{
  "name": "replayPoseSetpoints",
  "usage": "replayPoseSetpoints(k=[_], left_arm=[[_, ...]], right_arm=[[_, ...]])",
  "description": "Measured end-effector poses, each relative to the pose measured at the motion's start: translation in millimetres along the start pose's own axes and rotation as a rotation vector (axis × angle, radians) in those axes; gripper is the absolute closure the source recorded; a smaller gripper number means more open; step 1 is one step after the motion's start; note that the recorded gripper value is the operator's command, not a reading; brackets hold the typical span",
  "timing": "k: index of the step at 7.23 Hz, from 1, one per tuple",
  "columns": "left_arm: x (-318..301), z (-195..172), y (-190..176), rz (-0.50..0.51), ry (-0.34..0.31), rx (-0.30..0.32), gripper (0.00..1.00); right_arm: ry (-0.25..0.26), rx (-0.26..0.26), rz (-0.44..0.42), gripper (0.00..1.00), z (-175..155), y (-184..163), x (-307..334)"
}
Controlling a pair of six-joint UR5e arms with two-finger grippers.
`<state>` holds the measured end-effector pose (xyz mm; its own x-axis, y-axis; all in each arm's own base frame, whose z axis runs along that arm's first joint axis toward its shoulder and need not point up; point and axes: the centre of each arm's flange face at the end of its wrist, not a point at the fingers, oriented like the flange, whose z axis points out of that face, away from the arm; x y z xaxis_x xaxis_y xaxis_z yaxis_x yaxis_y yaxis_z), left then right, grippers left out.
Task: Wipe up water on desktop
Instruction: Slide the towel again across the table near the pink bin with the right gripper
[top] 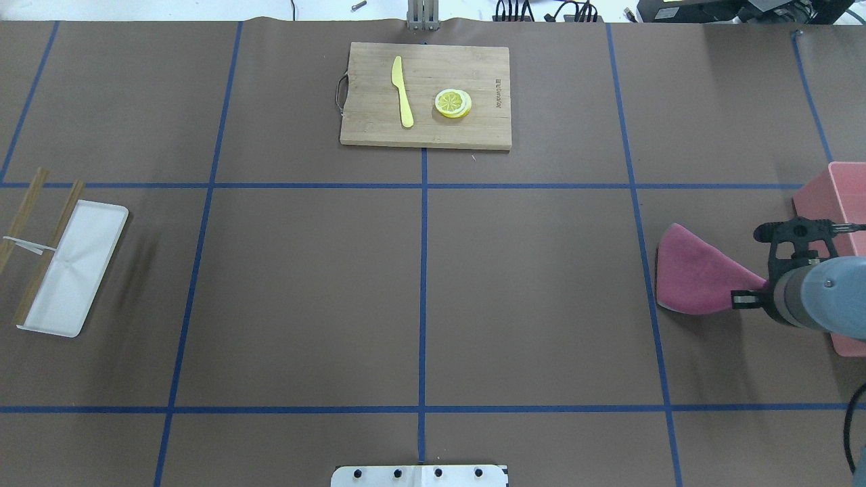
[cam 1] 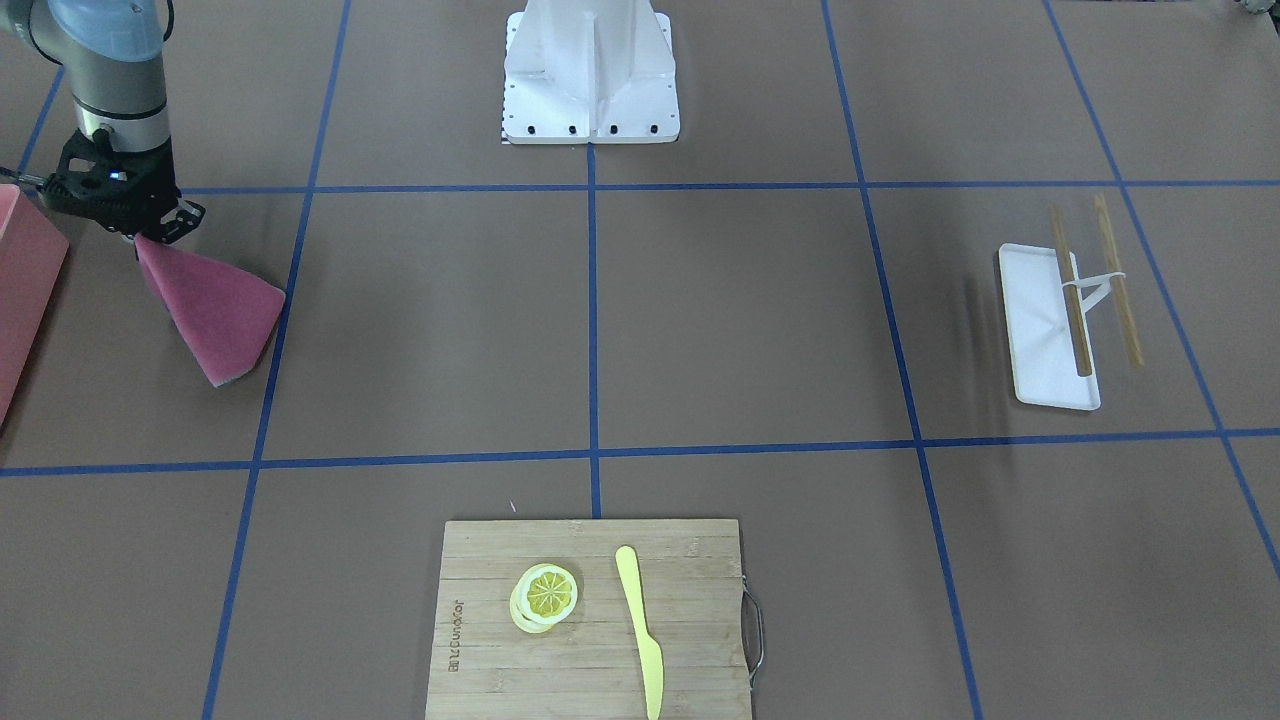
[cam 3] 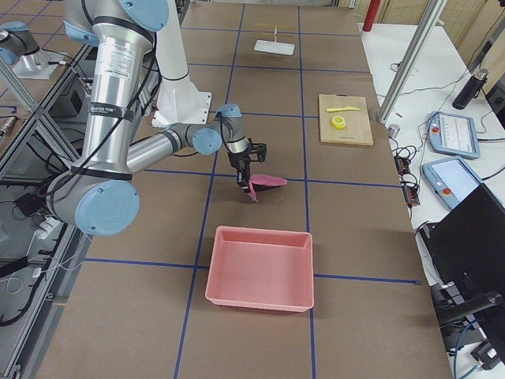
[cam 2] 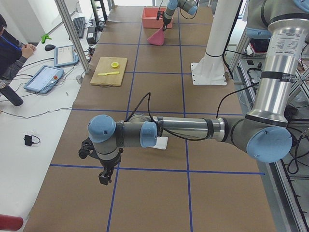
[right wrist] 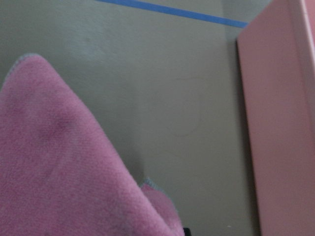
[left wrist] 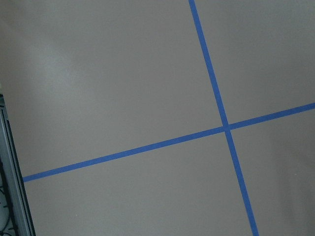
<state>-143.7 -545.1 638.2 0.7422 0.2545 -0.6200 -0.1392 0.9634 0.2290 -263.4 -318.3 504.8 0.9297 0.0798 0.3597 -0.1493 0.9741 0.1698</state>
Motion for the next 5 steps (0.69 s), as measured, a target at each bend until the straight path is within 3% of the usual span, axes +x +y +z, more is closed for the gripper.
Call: replayPoseSetpoints(k=[2, 3, 5], left_arm=[[0, 0, 0, 0.000, 0.000, 0.000, 0.02], [0, 0, 0, 0.000, 0.000, 0.000, 0.02], [0, 0, 0, 0.000, 0.000, 0.000, 0.02]], right_arm=[[0.087, -0.003, -0.051, 1.00, 15, 12, 40], [0.083, 0.004, -0.061, 1.00, 13, 7, 40], [-0.021, 0.035, -0.060, 1.00, -9, -17, -9]])
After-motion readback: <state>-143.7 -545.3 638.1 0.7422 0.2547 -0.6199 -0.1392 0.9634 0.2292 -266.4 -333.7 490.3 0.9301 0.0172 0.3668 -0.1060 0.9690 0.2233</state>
